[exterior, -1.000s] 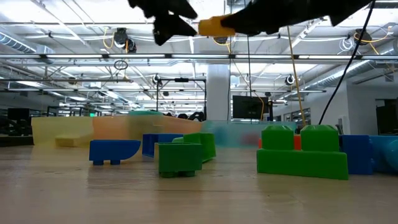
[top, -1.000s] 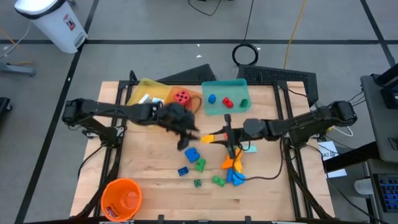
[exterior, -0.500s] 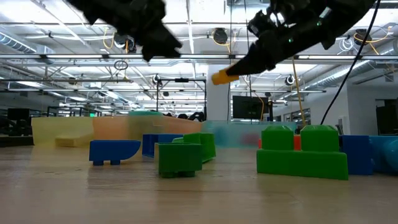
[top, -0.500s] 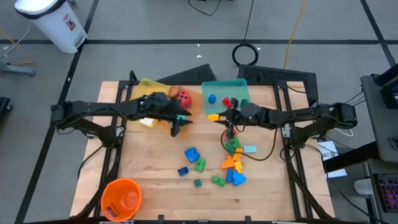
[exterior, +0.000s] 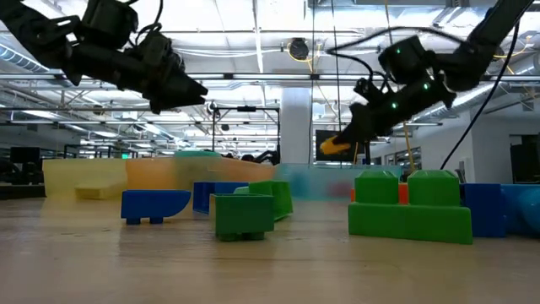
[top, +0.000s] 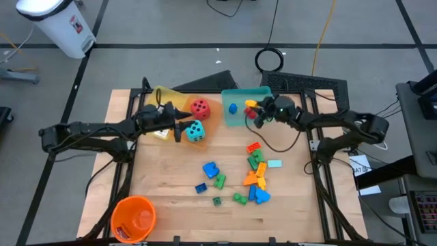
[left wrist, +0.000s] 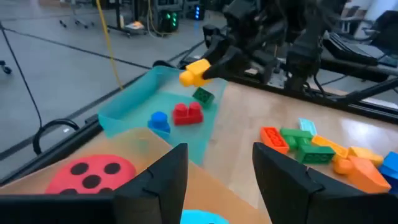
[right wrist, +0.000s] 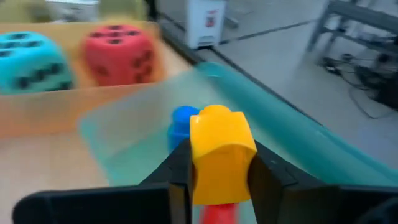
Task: Pick & Place Toys
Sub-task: Put the left yellow game piece into the blue bin, then put the light blue game piece into the blue bin
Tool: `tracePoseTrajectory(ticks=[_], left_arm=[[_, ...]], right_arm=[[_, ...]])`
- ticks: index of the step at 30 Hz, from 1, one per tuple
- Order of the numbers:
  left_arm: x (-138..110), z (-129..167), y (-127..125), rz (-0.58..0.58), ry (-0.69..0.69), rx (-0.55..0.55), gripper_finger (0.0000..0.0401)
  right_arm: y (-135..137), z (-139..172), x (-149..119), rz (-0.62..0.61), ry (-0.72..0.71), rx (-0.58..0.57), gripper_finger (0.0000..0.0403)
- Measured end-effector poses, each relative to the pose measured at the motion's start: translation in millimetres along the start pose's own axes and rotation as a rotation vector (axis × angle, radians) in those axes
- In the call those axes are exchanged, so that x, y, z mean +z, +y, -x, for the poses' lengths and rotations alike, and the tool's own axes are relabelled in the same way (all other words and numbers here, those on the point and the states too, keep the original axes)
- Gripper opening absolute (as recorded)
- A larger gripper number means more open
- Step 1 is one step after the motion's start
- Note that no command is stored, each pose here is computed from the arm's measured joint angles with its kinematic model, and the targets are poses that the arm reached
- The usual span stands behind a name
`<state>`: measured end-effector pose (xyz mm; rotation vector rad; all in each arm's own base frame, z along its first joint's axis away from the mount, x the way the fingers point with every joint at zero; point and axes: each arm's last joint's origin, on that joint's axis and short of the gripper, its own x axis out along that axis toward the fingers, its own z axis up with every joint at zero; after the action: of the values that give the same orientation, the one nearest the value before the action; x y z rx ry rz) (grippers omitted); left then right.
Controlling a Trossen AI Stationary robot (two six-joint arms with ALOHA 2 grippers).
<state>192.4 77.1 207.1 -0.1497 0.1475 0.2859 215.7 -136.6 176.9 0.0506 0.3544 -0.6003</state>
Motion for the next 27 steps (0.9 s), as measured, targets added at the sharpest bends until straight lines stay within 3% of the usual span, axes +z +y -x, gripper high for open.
tracePoseTrajectory(ticks=[9,11,14,16,21,27], left_arm=[[9.2,0.5,-1.5,0.012,-0.095,-0.015,0.0184],[11.5,0.8,-1.8,0.043,-0.118,-0.02,0.0184],[14.9,1.3,-2.2,0.071,-0.153,-0.027,0.0184],[16.1,1.4,-2.9,0.099,-0.165,-0.035,0.0184],[18.9,1.9,-4.0,0.131,-0.193,-0.054,0.0184],[19.0,1.8,-4.0,0.078,-0.195,-0.049,0.0184]], right_arm=[[-25.5,0.3,-29.8,-0.037,0.128,-0.093,0.0095],[-25.6,0.6,-28.8,-0.018,0.106,-0.097,0.0101],[-28.7,1.0,-23.0,-0.009,0.046,-0.192,0.0119],[-29.7,1.3,-22.6,-0.01,0.045,-0.233,0.0139],[-19.8,2.1,-27.2,-0.032,0.1,-0.186,0.0215],[4.9,12.2,-19.8,0.074,0.099,-0.086,0.0306]])
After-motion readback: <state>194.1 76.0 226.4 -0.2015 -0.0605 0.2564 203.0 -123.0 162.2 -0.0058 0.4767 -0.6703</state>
